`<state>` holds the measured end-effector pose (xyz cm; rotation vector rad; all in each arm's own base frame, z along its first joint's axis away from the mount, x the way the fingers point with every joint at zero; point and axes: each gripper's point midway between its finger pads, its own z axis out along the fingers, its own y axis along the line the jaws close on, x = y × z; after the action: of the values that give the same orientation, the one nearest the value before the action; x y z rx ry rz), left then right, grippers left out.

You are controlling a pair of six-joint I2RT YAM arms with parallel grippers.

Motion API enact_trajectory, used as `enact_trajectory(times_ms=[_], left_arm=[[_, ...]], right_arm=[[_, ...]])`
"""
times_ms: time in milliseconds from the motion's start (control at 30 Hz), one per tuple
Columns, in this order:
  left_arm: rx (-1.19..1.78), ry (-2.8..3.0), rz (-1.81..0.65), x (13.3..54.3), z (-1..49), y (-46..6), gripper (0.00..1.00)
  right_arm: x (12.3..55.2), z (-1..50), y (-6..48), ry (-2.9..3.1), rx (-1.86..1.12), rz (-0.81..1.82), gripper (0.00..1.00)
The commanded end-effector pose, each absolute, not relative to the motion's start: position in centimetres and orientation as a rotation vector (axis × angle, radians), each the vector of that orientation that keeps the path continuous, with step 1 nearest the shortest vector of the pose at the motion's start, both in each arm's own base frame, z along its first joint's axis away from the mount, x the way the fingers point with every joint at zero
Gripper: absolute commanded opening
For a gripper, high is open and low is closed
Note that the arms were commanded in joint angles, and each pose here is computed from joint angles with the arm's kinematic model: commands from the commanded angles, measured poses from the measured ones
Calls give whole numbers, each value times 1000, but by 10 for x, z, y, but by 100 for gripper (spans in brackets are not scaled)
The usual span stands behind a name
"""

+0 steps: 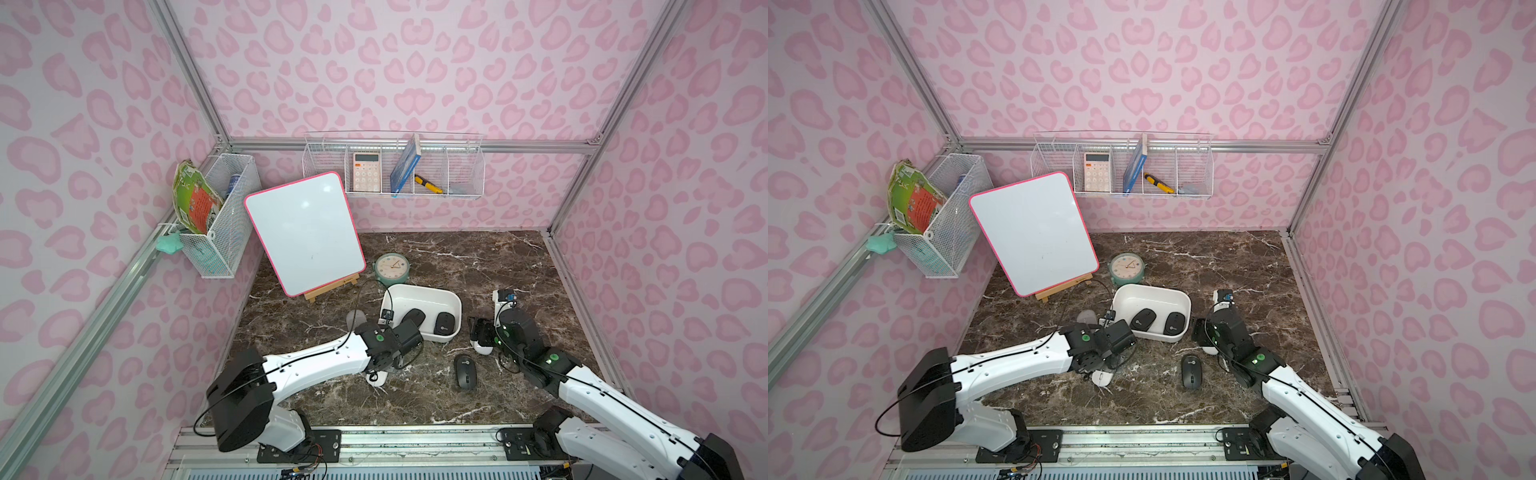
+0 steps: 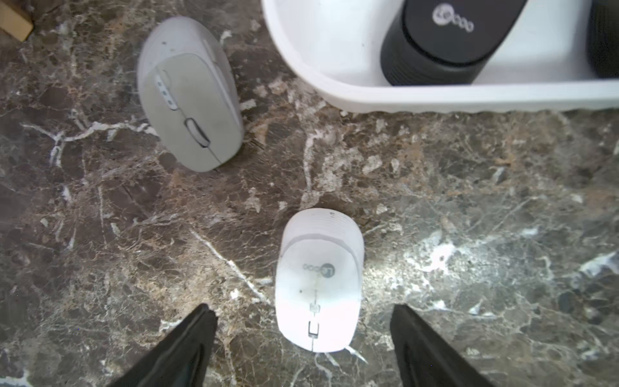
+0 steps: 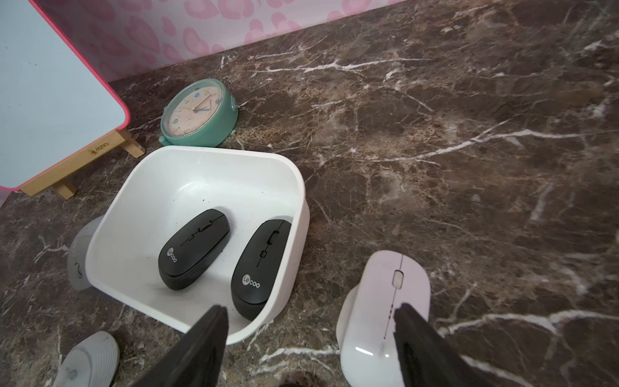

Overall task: Take out the mouse from the storage box
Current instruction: Pick up the mouse from the storage box.

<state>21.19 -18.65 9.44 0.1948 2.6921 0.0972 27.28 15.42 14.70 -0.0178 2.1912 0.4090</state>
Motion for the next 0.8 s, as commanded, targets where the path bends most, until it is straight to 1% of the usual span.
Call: enact_trajectory(times_ms=[0,133,300,533,767], left_arm=[[73,2611,0,221,111,-170,88],[-61,2500,-48,225,125,-133,90],[-146,2395,-60,229,136,-105,92],[-167,2307,-40,230,138,-90,93],[-172,2281,-43,230,137,-87,93]], right_arm=[[276,149,172,2214,-39,460,80],[284,146,201,2252,-126,440,81],[290,131,239,2353,-263,439,81],[299,101,272,2514,-362,390,81],[305,82,305,2602,-371,386,82]])
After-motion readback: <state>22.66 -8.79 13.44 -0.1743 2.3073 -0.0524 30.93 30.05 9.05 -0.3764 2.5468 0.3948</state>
